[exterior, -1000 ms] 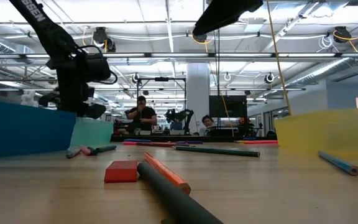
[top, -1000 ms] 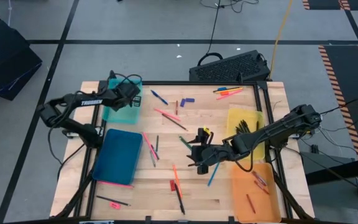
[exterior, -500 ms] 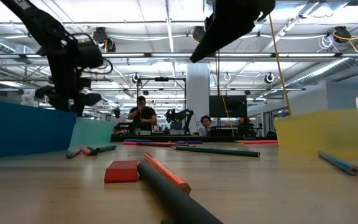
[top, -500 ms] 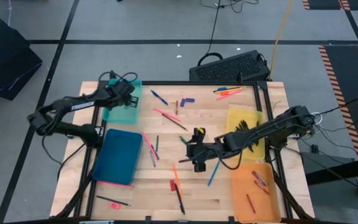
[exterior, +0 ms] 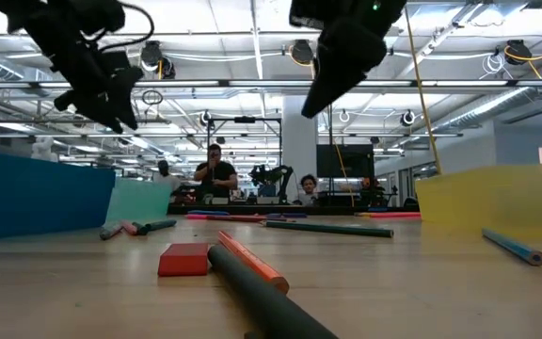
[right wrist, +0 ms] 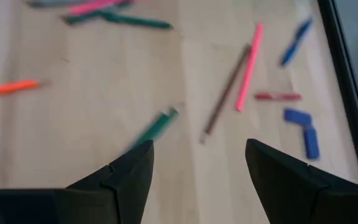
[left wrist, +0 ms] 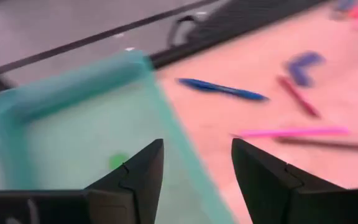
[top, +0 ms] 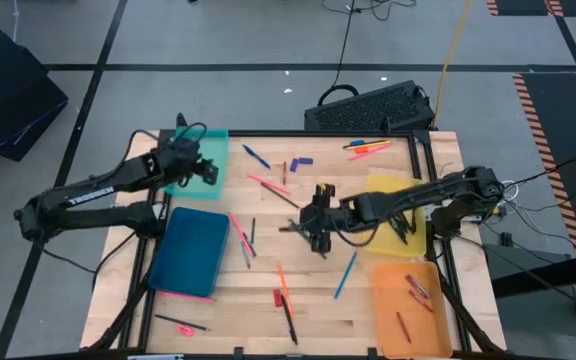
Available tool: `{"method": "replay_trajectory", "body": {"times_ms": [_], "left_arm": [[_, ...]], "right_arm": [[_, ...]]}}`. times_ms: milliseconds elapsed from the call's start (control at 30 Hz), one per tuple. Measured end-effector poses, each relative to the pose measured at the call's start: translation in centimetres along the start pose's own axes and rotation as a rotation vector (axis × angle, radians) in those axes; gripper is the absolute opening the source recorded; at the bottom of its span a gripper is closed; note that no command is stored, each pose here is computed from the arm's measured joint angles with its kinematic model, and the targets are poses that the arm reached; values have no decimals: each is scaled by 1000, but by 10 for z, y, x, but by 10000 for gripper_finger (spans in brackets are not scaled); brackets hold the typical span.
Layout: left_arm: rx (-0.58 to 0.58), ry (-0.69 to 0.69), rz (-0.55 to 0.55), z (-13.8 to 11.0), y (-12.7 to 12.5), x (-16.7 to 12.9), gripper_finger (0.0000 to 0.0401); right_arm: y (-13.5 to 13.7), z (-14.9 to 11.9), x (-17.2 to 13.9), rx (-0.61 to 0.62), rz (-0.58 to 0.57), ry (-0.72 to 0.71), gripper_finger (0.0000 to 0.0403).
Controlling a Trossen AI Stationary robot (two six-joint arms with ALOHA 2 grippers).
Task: Sort crayons/erasers/pens/pencils in bins
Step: Put the blue eraser into the light blue bin
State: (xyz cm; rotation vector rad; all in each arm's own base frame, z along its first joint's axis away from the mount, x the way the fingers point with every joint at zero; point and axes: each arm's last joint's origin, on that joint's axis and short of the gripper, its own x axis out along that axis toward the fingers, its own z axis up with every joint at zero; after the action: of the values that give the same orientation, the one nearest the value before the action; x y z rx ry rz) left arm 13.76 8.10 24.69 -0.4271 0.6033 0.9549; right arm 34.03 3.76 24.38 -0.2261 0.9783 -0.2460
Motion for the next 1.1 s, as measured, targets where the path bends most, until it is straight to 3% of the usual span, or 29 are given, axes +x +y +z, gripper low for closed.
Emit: {"method": "replay_trajectory", "body": {"times_ms": [100, 233, 367, 533, 700, 833, 967, 1100], "left_arm": [[55, -39, -121, -9, -17, -6, 185], [132, -135, -316, -29, -40, -2, 178], [119, -231, -473, -42, -56, 8, 178], [186, -258, -446, -32, -70, 21, 194], [241, -249, -527, -11, -88, 40, 241], [309, -239, -507, -7, -96, 55, 271], [332, -232, -522, -10, -102, 62, 272], [319, -212, -561, -15, -109, 58, 257]], "right_arm": [[-17, -3, 6, 32, -17, 40, 247], [-42, -5, 17, 97, 50, 75, 247], [-65, -10, 32, 62, 98, 108, 247], [-99, -17, 39, 44, 147, 104, 261], [-130, -28, 47, 38, 102, 117, 292], [-151, -42, 53, 71, 77, 149, 301], [-172, -64, 61, 147, 86, 176, 296], [-193, -63, 76, 196, 66, 29, 290]]}}
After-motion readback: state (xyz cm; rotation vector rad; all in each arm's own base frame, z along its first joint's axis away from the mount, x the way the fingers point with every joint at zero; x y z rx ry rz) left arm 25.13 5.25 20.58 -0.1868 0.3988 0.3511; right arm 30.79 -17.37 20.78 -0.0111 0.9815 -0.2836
